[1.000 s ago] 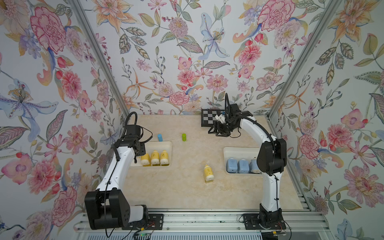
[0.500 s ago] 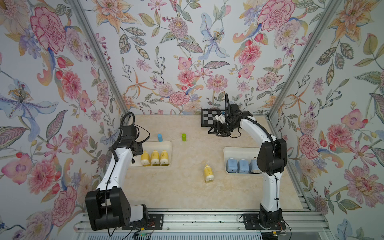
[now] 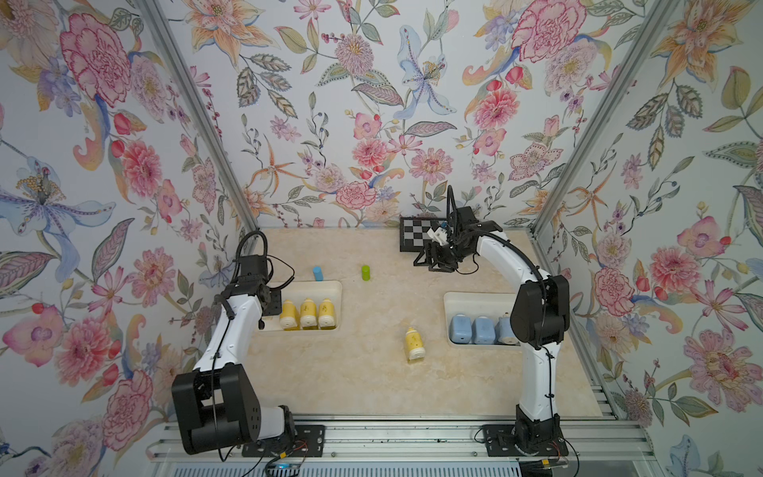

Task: Place the pencil sharpeners by color into the storage box
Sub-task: Place the pencil sharpener in the storage box.

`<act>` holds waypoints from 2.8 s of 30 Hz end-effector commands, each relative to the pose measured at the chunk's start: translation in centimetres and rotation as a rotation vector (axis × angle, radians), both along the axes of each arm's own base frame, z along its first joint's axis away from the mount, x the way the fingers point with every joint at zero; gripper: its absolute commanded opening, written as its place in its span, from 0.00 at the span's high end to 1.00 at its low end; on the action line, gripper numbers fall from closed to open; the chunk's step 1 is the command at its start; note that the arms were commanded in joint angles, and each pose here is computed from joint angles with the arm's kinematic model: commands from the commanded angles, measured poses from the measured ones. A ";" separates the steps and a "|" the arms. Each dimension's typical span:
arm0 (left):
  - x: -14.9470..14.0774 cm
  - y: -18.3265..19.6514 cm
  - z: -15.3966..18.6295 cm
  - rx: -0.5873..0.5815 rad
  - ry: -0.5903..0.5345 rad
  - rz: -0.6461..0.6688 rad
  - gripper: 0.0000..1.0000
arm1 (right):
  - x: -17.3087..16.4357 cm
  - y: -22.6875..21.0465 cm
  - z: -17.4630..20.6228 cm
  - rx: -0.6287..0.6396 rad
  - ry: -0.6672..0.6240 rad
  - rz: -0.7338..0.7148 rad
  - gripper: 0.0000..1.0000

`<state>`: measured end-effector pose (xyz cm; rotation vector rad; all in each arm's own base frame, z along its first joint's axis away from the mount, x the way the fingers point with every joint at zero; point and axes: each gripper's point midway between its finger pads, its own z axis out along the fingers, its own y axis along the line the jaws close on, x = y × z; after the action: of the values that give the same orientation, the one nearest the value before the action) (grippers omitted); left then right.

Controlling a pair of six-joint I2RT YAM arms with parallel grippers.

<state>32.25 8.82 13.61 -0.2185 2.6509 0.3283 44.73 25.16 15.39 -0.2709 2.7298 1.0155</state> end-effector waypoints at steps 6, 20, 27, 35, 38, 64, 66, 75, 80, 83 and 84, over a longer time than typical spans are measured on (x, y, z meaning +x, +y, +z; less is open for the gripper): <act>0.1 0.0 -0.9 -0.017 0.010 -0.018 0.58 | -1.2 0.6 -0.3 0.005 0.023 0.039 0.27; -0.2 0.3 -3.2 -0.041 0.064 -0.001 0.59 | -1.7 0.3 -0.5 -0.003 0.025 0.045 0.27; 0.1 0.0 -4.2 -0.070 0.076 -0.005 0.59 | -1.5 0.3 -0.8 -0.002 0.031 0.043 0.27; -0.1 0.2 -4.6 -0.072 0.095 -0.001 0.59 | -1.4 0.3 -0.9 -0.001 0.033 0.043 0.28; -0.1 0.4 -4.7 -0.074 0.096 0.004 0.57 | -1.5 0.4 -0.9 -0.001 0.033 0.044 0.28; 0.7 -0.5 -3.9 -0.169 0.048 -0.040 0.58 | -1.2 0.5 -0.8 0.003 0.028 0.047 0.28; 0.7 -0.7 -3.9 -0.180 0.041 -0.049 0.58 | -1.2 0.5 -0.7 0.003 0.026 0.048 0.27; 1.0 -1.7 -4.4 -0.229 0.037 -0.077 0.59 | -1.1 0.5 -0.6 0.005 0.022 0.045 0.28; 0.9 -2.1 -4.6 -0.249 0.041 -0.088 0.59 | -1.1 0.5 -0.6 0.005 0.023 0.044 0.27; 0.9 -2.3 -4.7 -0.259 0.046 -0.094 0.59 | -1.1 0.5 -0.6 0.006 0.023 0.044 0.28; 0.9 -2.3 -4.8 -0.262 0.051 -0.093 0.59 | -1.1 0.5 -0.5 0.005 0.022 0.044 0.27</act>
<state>32.76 7.08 8.57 -0.2105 2.7535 0.0051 43.95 25.40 14.60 -0.2871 2.7537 1.0331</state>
